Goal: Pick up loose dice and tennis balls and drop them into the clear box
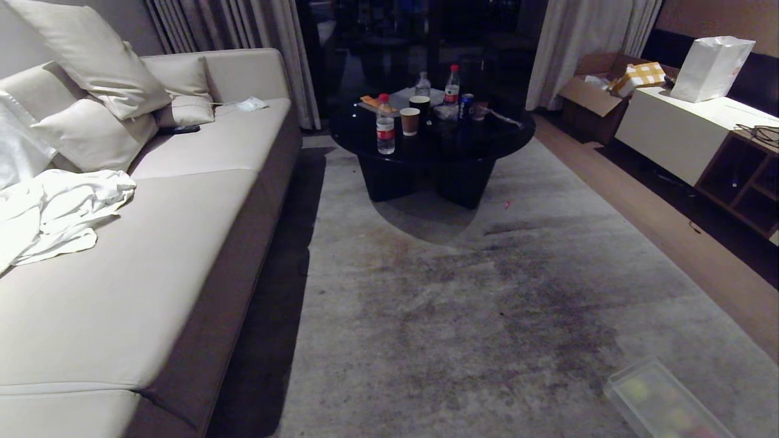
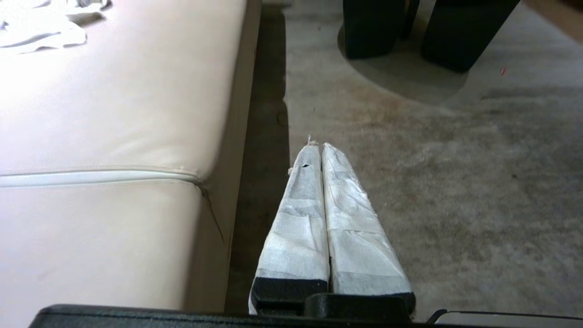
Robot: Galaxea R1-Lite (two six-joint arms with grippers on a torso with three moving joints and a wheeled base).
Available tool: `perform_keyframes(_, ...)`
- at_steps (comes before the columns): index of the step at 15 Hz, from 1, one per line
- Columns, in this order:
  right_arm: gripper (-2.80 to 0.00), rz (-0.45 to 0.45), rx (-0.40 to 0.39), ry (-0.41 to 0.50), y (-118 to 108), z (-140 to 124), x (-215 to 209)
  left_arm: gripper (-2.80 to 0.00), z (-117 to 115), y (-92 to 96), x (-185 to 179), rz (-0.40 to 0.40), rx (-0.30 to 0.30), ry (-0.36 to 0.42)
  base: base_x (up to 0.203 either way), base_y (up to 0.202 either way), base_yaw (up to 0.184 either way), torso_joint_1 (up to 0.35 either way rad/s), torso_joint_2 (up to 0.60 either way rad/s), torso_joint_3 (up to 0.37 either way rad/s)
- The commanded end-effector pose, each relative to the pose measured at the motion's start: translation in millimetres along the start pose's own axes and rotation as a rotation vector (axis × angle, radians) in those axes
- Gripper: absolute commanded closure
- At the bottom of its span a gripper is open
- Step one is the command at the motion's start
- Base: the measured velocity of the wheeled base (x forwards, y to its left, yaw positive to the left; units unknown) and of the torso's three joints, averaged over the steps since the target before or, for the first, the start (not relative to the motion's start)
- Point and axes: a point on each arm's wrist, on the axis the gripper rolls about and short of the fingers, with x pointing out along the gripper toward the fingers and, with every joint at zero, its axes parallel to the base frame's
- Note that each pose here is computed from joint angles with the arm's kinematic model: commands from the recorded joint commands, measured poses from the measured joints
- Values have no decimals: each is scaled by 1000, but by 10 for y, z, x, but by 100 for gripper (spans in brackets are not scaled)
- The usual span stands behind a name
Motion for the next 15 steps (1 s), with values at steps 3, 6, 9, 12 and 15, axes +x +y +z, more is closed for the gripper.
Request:
perform_keyframes(3,0,0,1,2,0,-3,2,0,-5,1,2,5,-4,4,0,0,0,4,1,137)
perform_keyframes(6,0,0,1,2,0,-3,2,0,-4,1,2,5,-5,4,0,0,0,3,1,43)
perform_keyframes(9,0,0,-1,2,0,-3,2,0,-5,1,2,5,-3,4,0,0,0,3,2,137)
perform_keyframes(12,0,0,1,2,0,-3,2,0,-5,2,2,11,-29,4,0,0,0,3,1,67)
perform_keyframes(15,0,0,1,2,0,-3,2,0,-3,2,2,11,-32,2,0,0,0,0,0,0)
